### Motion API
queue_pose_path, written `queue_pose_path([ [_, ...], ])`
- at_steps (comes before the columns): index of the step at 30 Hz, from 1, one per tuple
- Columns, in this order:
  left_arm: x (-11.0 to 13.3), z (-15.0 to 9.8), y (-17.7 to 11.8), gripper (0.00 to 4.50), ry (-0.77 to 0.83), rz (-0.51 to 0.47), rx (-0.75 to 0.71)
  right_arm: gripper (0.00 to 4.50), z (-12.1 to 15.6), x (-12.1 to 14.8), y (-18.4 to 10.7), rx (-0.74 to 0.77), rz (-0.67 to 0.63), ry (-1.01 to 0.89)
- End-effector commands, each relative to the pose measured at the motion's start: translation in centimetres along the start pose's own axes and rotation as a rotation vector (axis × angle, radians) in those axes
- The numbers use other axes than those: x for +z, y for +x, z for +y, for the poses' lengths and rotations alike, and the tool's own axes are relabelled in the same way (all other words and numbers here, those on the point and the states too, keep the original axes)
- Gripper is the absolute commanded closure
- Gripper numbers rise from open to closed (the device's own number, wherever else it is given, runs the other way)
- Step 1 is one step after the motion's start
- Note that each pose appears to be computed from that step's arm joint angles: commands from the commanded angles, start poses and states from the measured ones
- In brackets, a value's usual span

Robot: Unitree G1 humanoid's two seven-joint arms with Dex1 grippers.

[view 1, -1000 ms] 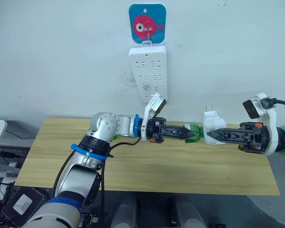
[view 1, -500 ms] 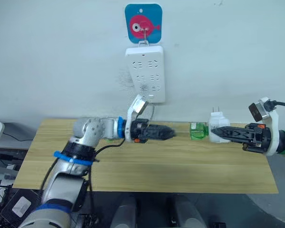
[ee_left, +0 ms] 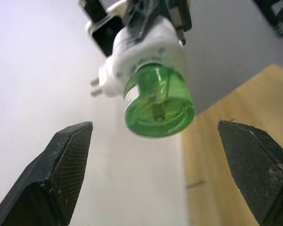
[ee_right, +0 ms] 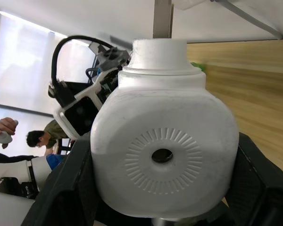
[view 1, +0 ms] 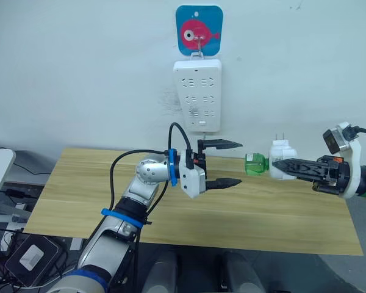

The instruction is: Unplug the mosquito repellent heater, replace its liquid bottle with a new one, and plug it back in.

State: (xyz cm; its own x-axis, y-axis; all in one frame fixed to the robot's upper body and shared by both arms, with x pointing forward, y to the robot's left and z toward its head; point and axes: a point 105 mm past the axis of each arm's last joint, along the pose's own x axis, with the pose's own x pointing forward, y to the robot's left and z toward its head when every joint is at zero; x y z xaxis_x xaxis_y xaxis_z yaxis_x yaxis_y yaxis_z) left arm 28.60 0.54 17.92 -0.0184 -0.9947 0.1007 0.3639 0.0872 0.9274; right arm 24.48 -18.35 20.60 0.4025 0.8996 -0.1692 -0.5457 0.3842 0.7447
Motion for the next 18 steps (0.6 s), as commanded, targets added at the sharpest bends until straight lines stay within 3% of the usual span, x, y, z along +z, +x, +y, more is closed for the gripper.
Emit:
queue_pose_path([
  [1, 0.5, 0.6, 0.7, 0.03, 0.121, -0.05, 0.045, 1.51, 1.4, 0.5, 0.2, 0.057, -0.012, -0.035],
  [11, 0.8, 1.0, 2.7, 0.03, 0.225, -0.102, 0.085, 1.51, 1.7, 0.3, 0.8, 0.081, 0.001, -0.044],
  [14, 1.1, 0.8, 3.0, 0.6, 0.229, -0.124, 0.078, 1.51, 1.8, 0.2, 0.8, 0.083, 0.004, -0.044],
  [18, 1.0, 0.7, 2.9, 1.85, 0.213, -0.121, 0.078, 1.51, 1.8, 0.2, 0.9, 0.086, 0.008, -0.045],
])
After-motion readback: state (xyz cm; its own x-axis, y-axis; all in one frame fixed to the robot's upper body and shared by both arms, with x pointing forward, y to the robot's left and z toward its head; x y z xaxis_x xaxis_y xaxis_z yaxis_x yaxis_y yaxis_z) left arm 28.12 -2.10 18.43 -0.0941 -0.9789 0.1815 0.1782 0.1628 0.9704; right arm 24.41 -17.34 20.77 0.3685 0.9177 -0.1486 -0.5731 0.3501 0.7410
